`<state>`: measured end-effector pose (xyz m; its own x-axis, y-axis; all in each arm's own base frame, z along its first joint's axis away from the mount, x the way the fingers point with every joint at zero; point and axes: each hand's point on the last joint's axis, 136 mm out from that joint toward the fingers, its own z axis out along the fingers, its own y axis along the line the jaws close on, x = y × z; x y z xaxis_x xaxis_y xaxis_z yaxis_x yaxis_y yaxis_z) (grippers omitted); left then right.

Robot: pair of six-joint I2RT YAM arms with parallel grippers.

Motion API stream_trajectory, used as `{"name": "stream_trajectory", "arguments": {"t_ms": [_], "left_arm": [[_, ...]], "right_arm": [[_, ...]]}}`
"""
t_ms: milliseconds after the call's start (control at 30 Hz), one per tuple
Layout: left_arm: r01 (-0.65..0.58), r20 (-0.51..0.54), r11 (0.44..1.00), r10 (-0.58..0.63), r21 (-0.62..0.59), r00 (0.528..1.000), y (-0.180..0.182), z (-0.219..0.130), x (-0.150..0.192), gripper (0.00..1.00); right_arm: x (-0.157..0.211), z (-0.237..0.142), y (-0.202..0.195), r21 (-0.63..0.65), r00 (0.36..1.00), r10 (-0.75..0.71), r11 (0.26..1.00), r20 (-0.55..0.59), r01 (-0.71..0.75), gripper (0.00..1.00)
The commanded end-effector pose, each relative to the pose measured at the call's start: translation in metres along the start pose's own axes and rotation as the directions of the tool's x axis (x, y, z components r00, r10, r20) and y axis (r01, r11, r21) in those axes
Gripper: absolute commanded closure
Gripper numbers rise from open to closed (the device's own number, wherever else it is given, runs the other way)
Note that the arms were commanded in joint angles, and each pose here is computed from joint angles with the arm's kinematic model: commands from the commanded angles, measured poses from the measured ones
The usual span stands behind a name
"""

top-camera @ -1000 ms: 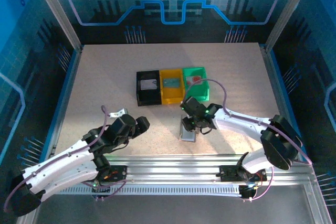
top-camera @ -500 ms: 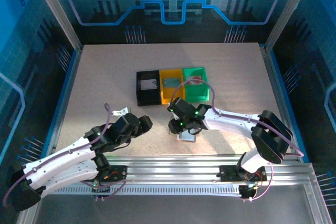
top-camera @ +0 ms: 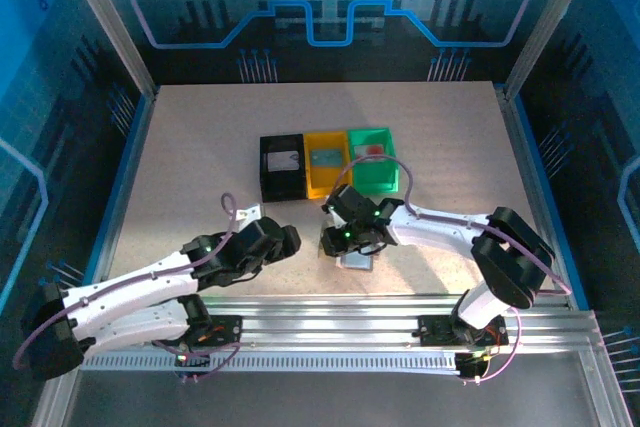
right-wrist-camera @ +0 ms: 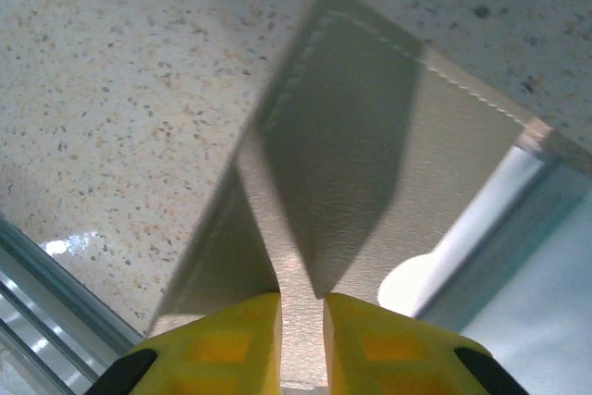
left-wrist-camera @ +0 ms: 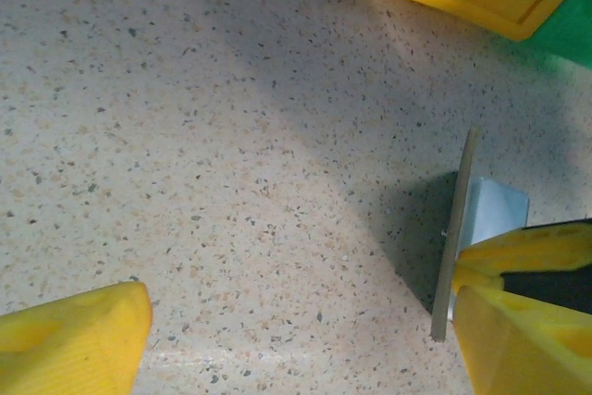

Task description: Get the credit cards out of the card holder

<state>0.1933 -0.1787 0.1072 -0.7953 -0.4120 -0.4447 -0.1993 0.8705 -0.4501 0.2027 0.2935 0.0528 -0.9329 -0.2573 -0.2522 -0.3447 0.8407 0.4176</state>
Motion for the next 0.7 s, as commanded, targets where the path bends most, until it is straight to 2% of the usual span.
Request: {"name": "stream_trajectory", "arguments": {"t_ms": [0,233,500,667], "left_arm": [[-0.020,0.020,0.998,0.018,0.063,1.000,-0.018,0.005,-0.001,0.18],[-0.072,-0.006,0.988,0.073,0.135,0.997,-0.045,0.019,0.014,0.19],[-0.105,-0.088,0.993,0.109,0.051,0.990,-0.045,0.041,0.034,0.30],[-0.120,-0.121,0.993,0.120,0.010,0.985,-0.049,0.052,0.039,0.30]], "right_arm": [[0.006,0.000,-0.004,-0.035,0.998,0.065,0.997,-0.014,-0.065,0.82],[0.009,0.004,-0.015,-0.012,0.994,0.103,0.995,-0.027,-0.103,0.84],[0.010,0.001,-0.027,0.008,0.990,0.141,0.990,-0.009,-0.141,0.88],[0.011,0.001,-0.028,0.000,0.989,0.145,0.989,-0.006,-0.145,0.89]]}}
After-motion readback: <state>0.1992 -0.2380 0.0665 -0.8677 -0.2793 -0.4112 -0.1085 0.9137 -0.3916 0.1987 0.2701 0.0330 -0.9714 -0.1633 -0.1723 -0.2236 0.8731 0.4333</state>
